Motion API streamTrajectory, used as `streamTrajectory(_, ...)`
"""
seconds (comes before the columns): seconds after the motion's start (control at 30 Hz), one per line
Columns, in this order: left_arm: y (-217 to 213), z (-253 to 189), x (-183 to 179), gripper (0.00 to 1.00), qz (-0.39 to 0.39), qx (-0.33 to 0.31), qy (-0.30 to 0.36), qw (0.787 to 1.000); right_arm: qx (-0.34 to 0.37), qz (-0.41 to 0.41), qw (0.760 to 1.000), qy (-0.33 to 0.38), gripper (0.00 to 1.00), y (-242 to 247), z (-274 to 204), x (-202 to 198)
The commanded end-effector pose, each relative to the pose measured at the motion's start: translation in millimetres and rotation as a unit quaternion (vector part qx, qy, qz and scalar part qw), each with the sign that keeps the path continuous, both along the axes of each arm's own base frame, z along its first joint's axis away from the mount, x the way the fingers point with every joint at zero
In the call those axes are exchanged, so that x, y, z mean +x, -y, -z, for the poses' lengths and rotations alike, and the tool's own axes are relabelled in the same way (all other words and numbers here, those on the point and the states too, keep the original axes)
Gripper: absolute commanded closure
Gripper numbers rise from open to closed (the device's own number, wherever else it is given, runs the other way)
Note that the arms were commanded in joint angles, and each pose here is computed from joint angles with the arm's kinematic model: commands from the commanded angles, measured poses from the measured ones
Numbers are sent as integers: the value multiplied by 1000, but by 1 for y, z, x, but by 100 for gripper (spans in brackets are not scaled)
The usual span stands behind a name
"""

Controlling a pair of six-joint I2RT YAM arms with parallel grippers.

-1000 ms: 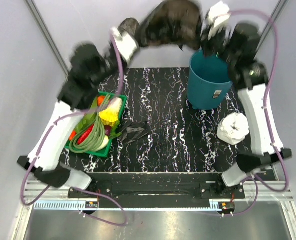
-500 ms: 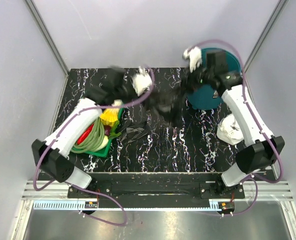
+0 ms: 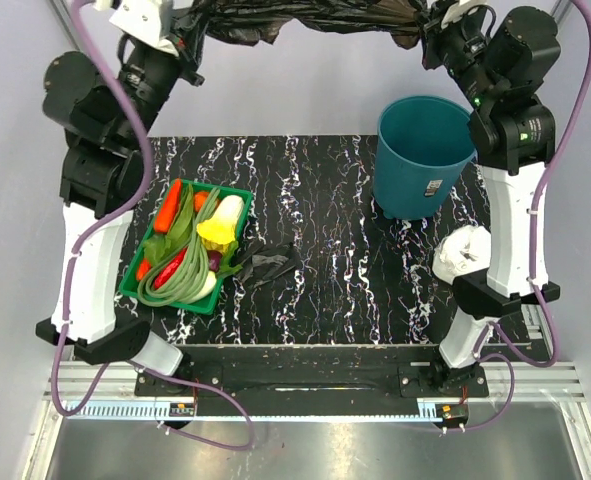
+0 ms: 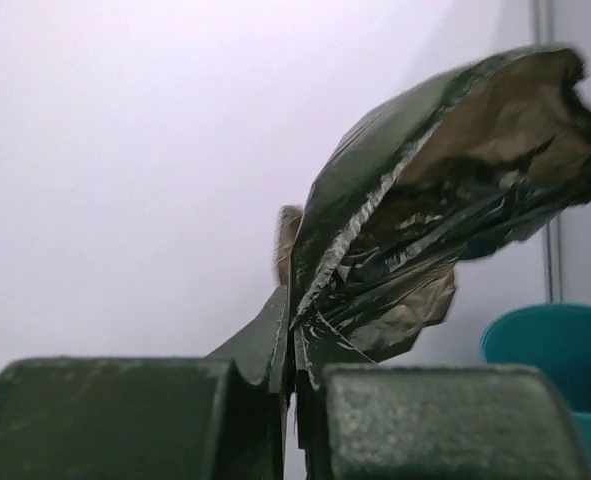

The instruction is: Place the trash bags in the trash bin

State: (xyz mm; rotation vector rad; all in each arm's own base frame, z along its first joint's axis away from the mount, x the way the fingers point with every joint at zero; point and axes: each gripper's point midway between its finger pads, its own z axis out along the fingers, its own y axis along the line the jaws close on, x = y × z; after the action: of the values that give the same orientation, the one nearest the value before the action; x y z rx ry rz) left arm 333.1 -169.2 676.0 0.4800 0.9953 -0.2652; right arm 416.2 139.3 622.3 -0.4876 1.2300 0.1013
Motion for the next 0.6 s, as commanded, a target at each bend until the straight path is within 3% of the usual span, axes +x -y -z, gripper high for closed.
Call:
streamTrajectory(0.0, -3, 80, 68, 95, -75, 37, -95, 992, 1, 71, 997, -9, 100, 26, 9, 16)
streamTrajectory(0.2, 33, 126, 75, 94, 18, 31, -167, 985, 33, -2, 998, -45, 100, -1, 27, 21)
streamTrajectory(0.33, 55, 148, 78, 92, 71, 23, -218, 973, -12, -67, 984, -162, 100, -38, 109, 35)
streamTrajectory(0.43, 50, 144, 83, 93, 66, 10, -217, 974, -65, -54, 969, -231, 100, -40, 172, 47)
streamTrajectory(0.57, 29, 125, 89, 95, 36, -34, -201, 978, -129, -24, 955, -264, 100, -24, 224, 50)
